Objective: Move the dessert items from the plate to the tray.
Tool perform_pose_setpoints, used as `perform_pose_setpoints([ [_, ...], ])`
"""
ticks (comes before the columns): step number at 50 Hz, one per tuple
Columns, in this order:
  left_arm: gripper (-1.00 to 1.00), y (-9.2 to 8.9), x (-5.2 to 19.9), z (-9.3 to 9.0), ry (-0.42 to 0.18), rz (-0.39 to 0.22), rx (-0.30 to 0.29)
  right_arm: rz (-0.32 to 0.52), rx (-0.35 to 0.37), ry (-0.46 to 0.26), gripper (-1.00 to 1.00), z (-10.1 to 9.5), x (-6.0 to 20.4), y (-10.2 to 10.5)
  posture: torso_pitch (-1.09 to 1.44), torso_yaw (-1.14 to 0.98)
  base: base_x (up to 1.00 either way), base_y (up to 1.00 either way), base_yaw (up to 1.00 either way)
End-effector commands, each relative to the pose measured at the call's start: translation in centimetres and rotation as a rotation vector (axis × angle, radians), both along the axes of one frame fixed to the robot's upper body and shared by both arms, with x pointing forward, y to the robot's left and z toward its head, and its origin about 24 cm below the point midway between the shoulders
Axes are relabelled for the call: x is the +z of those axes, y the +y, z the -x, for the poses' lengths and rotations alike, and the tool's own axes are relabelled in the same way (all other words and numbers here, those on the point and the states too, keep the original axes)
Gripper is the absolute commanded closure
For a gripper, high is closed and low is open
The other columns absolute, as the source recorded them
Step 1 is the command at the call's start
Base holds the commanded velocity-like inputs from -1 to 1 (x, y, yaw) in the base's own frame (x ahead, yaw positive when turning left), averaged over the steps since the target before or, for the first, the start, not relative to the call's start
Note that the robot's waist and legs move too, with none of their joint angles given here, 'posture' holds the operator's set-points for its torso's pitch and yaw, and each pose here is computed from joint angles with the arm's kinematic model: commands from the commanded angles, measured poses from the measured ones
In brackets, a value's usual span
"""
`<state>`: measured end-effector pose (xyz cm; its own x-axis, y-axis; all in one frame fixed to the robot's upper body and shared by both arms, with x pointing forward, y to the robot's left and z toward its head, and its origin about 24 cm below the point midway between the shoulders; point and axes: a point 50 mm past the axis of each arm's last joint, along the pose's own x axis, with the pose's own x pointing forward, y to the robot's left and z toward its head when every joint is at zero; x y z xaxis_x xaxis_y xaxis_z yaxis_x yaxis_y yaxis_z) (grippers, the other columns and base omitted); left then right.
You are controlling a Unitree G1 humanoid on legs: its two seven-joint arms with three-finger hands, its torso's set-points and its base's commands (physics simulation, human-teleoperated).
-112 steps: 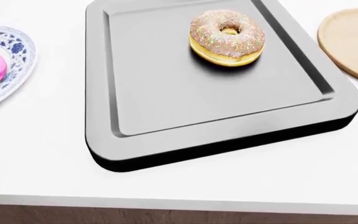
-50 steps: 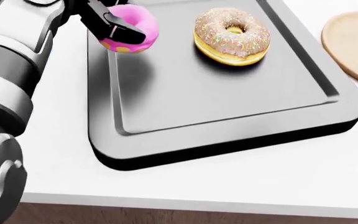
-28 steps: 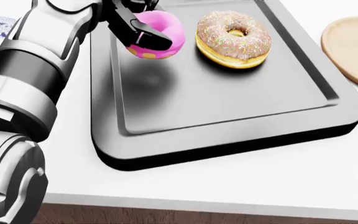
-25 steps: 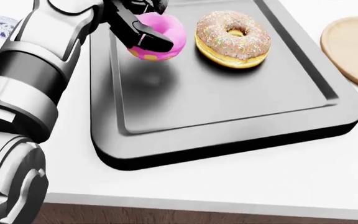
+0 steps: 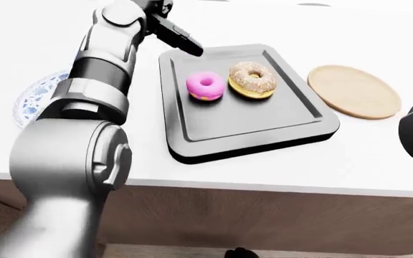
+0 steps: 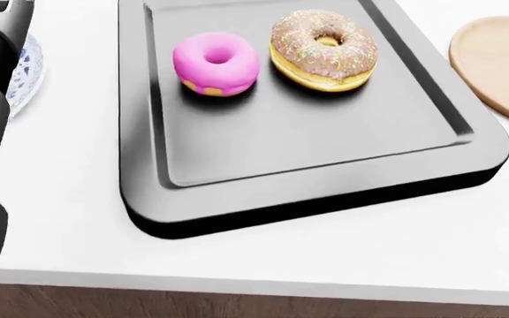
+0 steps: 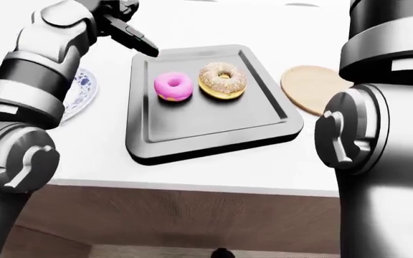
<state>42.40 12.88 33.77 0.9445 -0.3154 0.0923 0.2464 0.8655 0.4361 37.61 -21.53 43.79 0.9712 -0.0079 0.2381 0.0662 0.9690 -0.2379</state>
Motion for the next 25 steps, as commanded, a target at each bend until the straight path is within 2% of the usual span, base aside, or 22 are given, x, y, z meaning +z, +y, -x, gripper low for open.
perform_pose_setpoints([
  [1, -1.00, 0.9, 4.0, 1.1, -0.136, 0.057, 0.025, 0.008, -0.005, -0.104, -1.00, 1.5, 2.5, -0.1, 0.19, 0.00, 0.00, 0.00, 0.00],
  [2, -1.00, 1.1, 4.3, 1.2, -0.137, 0.046, 0.019, 0.006, -0.005, -0.104, -1.00, 1.5, 2.6, -0.1, 0.19, 0.00, 0.00, 0.00, 0.00],
  [3, -1.00, 1.8, 5.1, 1.4, -0.171, 0.077, 0.053, 0.014, -0.005, -0.100, -1.00, 1.5, 2.6, -0.1, 0.19, 0.00, 0.00, 0.00, 0.00],
  [6, -1.00, 3.4, 6.6, 2.1, -0.216, 0.084, 0.083, 0.018, -0.007, -0.102, -1.00, 1.8, 2.9, -0.2, 0.19, 0.00, 0.00, 0.00, 0.00],
  [13, -1.00, 7.4, 8.5, 3.5, -0.279, 0.144, 0.153, 0.023, -0.020, -0.102, -1.00, 2.8, 3.4, -0.8, 0.19, 0.00, 0.00, 0.00, 0.00],
  [18, -1.00, 11.0, 9.5, 5.3, -0.316, 0.163, 0.228, 0.021, -0.045, -0.106, -1.00, 4.6, 3.4, -1.7, 0.19, 0.00, 0.00, 0.00, 0.00],
  [20, -1.00, 12.5, 9.7, 6.1, -0.335, 0.205, 0.254, 0.017, -0.057, -0.102, -1.00, 5.4, 3.0, -2.1, 0.19, 0.00, 0.00, 0.00, 0.00],
  [25, -1.00, 14.6, 9.3, 8.0, -0.357, 0.223, 0.276, 0.020, -0.061, -0.100, -1.00, 7.9, 1.7, -2.8, 0.19, 0.00, 0.00, 0.00, 0.00],
])
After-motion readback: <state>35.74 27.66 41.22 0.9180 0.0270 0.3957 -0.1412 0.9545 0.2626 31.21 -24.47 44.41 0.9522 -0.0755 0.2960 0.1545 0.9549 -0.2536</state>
